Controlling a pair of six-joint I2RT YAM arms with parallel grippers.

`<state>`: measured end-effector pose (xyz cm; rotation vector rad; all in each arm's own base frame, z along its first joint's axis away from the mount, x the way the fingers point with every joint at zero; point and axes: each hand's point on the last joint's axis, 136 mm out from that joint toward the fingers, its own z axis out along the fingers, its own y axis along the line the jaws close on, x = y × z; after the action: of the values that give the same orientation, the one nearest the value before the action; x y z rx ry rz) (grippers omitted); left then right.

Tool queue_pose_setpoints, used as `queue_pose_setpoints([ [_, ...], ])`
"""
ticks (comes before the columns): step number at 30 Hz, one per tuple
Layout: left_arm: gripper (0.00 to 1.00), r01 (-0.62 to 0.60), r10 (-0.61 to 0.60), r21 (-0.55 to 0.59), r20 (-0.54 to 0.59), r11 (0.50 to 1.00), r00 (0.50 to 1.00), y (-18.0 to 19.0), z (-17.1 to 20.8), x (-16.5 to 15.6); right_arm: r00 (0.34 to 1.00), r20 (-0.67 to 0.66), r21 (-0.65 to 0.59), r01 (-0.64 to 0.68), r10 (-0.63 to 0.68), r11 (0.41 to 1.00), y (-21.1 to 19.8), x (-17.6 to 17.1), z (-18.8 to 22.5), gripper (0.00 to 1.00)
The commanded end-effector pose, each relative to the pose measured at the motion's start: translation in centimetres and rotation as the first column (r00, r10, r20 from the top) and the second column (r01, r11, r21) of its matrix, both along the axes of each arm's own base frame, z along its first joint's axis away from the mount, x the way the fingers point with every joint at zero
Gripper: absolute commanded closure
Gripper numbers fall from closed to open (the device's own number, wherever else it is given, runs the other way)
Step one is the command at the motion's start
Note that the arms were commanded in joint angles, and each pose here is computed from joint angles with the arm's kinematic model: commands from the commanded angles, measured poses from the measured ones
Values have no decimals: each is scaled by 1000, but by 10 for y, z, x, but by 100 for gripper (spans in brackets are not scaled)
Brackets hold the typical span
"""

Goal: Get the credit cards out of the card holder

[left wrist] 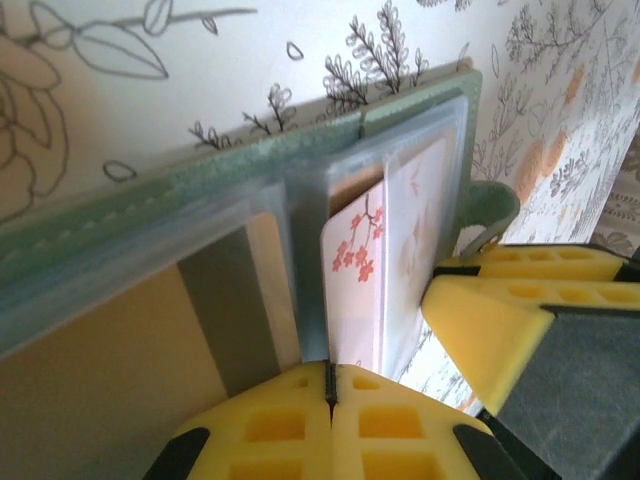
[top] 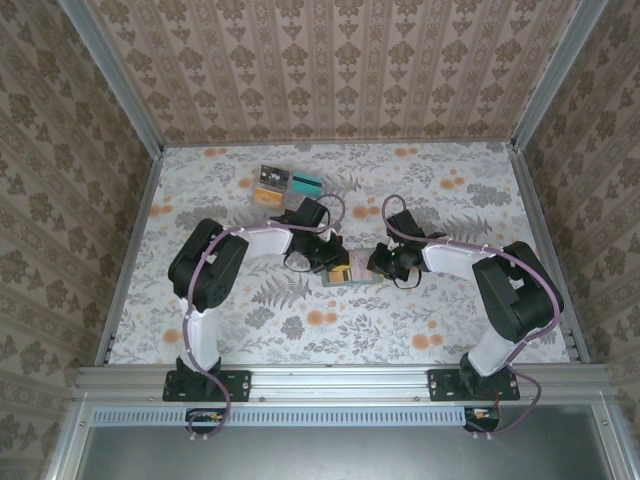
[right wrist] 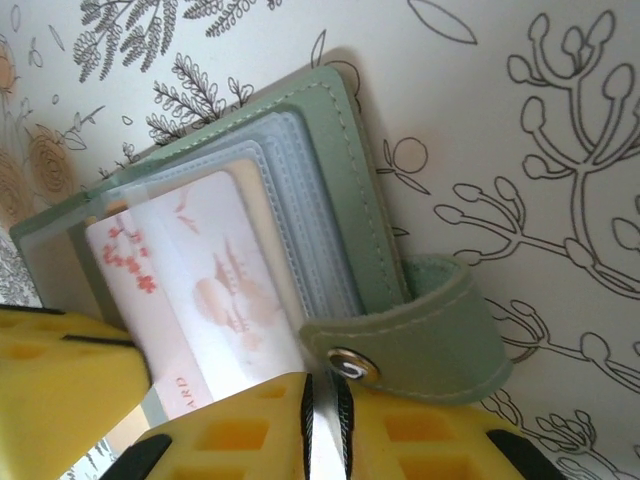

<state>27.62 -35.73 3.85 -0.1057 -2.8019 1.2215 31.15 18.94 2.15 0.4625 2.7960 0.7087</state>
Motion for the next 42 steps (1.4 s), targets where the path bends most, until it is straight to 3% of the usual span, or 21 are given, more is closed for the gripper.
queue_pose_setpoints([
  [1, 98, 23, -23, 3, 53, 1000, 998, 11, 23, 5, 998, -58, -89, 6, -11, 996, -14, -11, -14, 80],
  [10, 96, 1, -1, 6, 54, 1000, 999, 22, 24, 7, 1000, 0, -30, -22, 22, 999, -2, -3, 2, 80],
  [14, 78, -1, 2, -29, 49, 1000, 999, 10, 31, 4, 998, 34, 1, -60, 60, 998, 7, 1, 15, 80],
  [18, 71, -22, 23, -26, 40, 999, 999, 6, 29, 4, 998, 17, -3, -65, 65, 998, 7, 0, 10, 80],
  [27, 70, -37, 37, 27, -2, 999, 999, 6, 11, -3, 997, 47, -14, -61, 62, 998, 6, 0, 16, 81],
  [33, 71, -55, 54, 86, 13, 995, 998, 16, 3, -1, 992, 108, -28, -57, 60, 998, 1, 1, 32, 73],
  [42, 72, -65, 66, 100, -5, 993, 998, 17, -5, -2, 992, 64, -22, -104, 105, 994, 15, 1, 20, 74],
])
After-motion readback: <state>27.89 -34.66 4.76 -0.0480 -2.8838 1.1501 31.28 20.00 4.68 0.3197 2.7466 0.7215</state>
